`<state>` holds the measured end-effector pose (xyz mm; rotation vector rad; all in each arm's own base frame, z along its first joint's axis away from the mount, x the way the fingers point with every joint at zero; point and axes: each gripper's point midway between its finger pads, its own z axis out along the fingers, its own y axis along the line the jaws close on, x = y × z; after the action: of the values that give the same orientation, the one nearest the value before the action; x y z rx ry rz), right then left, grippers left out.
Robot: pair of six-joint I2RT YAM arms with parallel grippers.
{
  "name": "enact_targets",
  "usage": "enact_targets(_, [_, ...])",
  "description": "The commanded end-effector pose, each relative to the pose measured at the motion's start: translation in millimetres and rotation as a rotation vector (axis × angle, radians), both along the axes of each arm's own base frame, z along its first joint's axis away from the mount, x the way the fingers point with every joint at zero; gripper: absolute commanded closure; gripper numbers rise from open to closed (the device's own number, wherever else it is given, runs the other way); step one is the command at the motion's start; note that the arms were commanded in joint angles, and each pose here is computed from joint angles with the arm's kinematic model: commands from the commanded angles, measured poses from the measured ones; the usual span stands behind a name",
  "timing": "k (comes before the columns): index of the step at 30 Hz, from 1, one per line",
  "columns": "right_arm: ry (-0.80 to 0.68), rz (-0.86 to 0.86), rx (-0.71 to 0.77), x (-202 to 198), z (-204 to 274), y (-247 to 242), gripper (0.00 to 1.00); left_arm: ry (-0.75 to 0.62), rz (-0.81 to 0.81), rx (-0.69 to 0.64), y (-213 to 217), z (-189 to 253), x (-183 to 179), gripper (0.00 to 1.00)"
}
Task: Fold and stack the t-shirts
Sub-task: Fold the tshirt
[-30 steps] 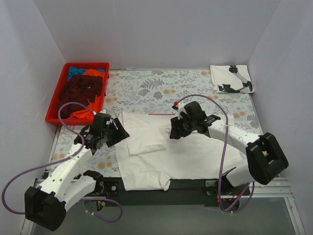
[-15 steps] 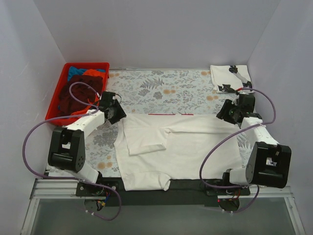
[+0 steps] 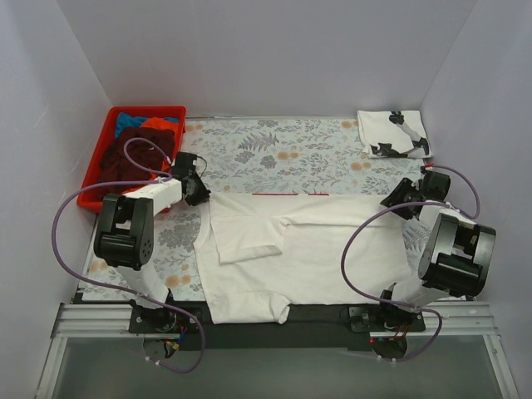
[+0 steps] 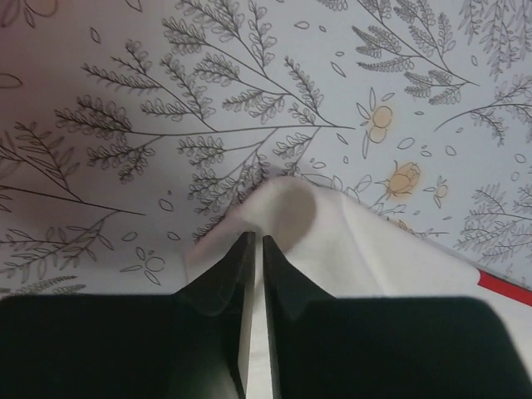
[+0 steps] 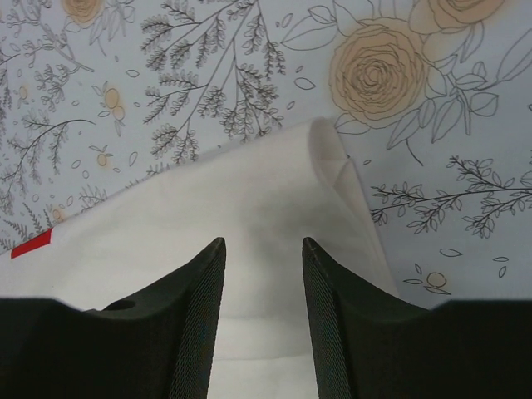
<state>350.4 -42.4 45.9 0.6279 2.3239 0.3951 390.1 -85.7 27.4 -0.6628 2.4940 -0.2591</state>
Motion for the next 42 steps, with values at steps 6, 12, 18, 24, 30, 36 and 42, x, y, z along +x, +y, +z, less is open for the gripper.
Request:
enact_targets(6, [0.004, -0.053, 0.04, 12, -26, -20, 0.55, -0.012, 0.067, 0.07, 30, -4, 13, 1.0])
enact_targets(12, [0.039, -0.056, 0.041, 22, -42, -28, 0.55, 0.004, 0.1, 0.02, 39, -12, 30, 1.0])
enact_targets(18, [-0.006, -0.003, 0.072, 49, -30, -27, 0.58, 0.026, 0.079, -0.022, 33, -18, 36, 1.0])
enact_targets(24, [-0.095, 0.027, 0.053, 55, 5, -25, 0.57, -0.075, 0.093, -0.044, 32, 22, 36, 0.92])
enact_targets(30, [-0.197, 0.064, 0.061, 66, 47, -16, 0.56, -0.172, 0.094, -0.076, 30, 60, 35, 0.84])
enact_targets(36, [-0.203, 0.081, 0.093, 77, 47, -11, 0.56, -0.198, 0.041, -0.162, 11, 73, 50, 0.73])
enact_targets(42, [-0.192, 0.104, 0.127, 85, 32, -7, 0.55, -0.132, -0.005, -0.218, -3, 46, 53, 0.66])
